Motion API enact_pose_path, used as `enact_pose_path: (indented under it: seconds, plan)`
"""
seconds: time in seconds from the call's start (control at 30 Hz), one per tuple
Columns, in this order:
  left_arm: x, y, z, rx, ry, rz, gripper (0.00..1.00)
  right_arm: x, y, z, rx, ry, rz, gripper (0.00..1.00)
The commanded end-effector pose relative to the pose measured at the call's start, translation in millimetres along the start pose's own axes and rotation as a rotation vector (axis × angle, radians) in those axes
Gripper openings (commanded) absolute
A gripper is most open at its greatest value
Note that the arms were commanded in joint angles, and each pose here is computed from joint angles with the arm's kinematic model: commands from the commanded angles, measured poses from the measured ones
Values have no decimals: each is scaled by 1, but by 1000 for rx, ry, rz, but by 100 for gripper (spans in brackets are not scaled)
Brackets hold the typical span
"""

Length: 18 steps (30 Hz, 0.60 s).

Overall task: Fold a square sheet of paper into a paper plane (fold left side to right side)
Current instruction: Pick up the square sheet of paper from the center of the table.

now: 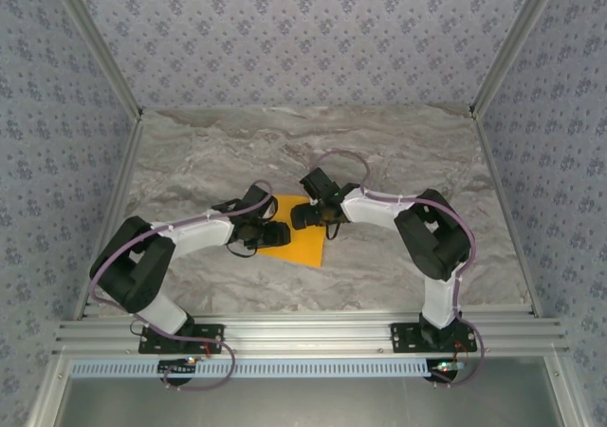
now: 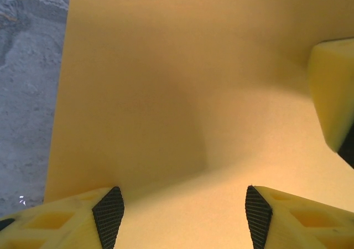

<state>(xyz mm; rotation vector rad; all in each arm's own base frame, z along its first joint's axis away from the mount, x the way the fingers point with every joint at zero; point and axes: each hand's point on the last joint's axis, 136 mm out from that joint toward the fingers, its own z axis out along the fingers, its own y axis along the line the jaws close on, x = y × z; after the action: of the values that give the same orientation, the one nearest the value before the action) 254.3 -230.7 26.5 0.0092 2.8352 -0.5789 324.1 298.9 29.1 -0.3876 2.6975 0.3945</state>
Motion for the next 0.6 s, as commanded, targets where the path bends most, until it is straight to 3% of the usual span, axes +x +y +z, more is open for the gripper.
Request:
enact_pose_path:
  seconds: [0.0,0.27,0.57]
  plan:
    - [10,8,1,-13,21,-6,63,20,21,-5,-84,93,-6,77]
    - [-10,-6,-23,92,-41,-8,64,22,41,-14,-212,116,-19,48]
    - [-32,-7,-86,311,-202,-47,69,6,58,-49,-470,58,32,31]
